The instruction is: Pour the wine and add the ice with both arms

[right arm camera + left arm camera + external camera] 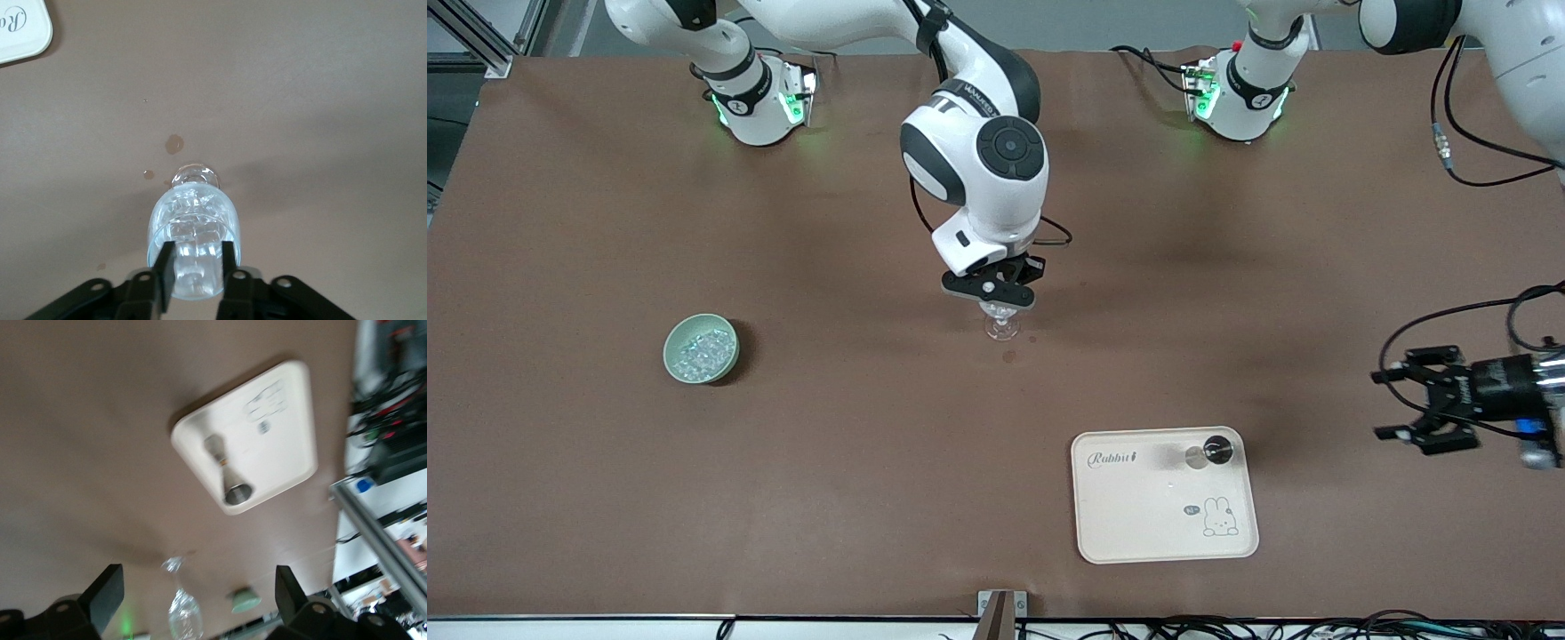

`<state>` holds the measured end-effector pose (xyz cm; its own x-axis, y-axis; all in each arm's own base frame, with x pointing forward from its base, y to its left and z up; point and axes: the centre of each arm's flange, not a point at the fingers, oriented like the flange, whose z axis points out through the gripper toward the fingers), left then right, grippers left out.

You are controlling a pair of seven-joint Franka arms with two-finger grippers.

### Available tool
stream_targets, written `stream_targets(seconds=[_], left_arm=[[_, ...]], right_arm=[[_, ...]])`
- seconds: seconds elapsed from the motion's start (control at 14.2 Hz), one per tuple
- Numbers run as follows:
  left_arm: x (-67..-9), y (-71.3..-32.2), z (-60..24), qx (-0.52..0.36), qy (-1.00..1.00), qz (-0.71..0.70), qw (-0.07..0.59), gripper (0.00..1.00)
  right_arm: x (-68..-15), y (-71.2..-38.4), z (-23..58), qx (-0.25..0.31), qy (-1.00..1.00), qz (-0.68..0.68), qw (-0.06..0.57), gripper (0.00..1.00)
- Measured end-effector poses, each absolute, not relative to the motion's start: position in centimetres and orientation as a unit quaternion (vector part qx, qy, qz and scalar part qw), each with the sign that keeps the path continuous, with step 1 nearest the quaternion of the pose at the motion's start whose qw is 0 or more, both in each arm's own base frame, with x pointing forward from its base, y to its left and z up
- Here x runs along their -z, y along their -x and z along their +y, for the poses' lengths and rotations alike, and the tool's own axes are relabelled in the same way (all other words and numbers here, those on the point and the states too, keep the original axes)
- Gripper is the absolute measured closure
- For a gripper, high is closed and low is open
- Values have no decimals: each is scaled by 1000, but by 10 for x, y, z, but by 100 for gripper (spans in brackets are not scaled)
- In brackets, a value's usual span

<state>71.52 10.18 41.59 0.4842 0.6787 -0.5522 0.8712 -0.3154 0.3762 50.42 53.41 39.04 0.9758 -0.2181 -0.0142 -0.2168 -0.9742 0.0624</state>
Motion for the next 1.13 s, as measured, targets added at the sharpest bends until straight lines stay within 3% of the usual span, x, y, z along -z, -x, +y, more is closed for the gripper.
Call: stream_targets(seconds=[0.14, 0.35, 0.56, 0.78, 0.92, 1.13], left_arm=[[-453, -723, 108, 75, -801, 492, 332, 0], [-493, -727, 95, 21, -806, 478, 348, 0], [-545, -709, 84, -38, -871, 402, 281, 0], [-592, -690, 33, -94, -947, 253, 172, 0], [-615, -677, 4, -113, -972, 162, 126, 0], [-643, -648, -6, -105, -990, 46, 77, 0]], right_arm=[[-390, -505, 534, 10, -993, -110, 30, 58], [-392, -509, 530, 8, -993, -114, 30, 27], [-417, -540, 501, -9, -990, -137, 17, 0], [-514, -589, 409, -42, -988, -147, -11, 0], [-578, -599, 329, -41, -988, -152, -5, 0], [-633, -602, 229, -43, -985, -165, -1, 0]])
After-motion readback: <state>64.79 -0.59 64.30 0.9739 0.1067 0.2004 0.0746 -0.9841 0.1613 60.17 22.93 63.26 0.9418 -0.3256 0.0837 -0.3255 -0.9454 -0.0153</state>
